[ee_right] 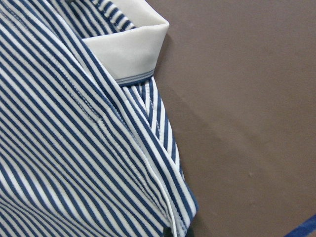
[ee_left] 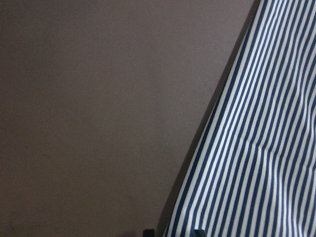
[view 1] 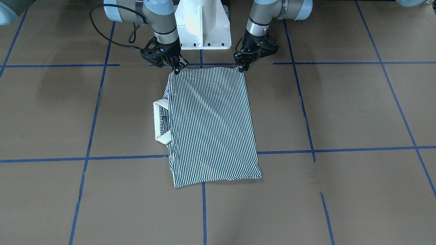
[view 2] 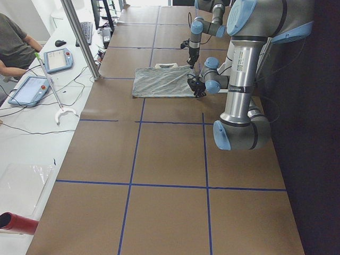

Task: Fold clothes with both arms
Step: 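Move the left gripper to the shirt's corner nearest the robot, then grasp the near edge with both grippers and fold it toward the far edge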

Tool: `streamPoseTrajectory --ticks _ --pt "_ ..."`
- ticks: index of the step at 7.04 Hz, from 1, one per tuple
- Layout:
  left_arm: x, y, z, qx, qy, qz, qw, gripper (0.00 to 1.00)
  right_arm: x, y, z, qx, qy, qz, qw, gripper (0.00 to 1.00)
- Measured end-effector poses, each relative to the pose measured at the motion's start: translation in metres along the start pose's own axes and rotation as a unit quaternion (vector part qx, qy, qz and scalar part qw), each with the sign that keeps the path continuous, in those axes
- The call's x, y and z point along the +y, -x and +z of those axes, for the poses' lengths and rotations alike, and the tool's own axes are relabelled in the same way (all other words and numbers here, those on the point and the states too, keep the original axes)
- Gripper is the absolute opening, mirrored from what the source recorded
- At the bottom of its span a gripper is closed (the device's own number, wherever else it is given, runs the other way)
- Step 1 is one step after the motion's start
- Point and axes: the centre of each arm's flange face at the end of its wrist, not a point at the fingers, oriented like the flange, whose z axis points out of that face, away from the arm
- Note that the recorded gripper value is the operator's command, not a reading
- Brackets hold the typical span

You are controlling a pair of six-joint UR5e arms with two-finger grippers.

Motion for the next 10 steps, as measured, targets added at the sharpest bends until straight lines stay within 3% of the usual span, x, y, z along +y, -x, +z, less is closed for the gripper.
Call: streamPoseTrajectory --ticks 2,6,8,10 --pt "0.003 -0.004 -0.001 0.002 0.002 0.000 1.0000 0.00 0.000 0.000 0.000 0.000 0.000 0.000 1.0000 0.00" --pt "0.004 -0.007 -0.006 0.007 0.004 0.001 1.0000 0.00 -0.001 0.000 0.000 0.000 0.000 0.000 1.0000 0.00" --pt "0.003 -0.016 -0.040 0.031 0.014 -0.004 0.9994 0.00 -0.002 -0.007 -0.008 -0.005 0.003 0.000 1.0000 0.00" --pt "0.010 -0.022 -0.091 0.040 0.028 -0.019 0.9986 0.00 0.003 -0.032 -0.047 -0.019 0.017 0.003 0.9997 0.00"
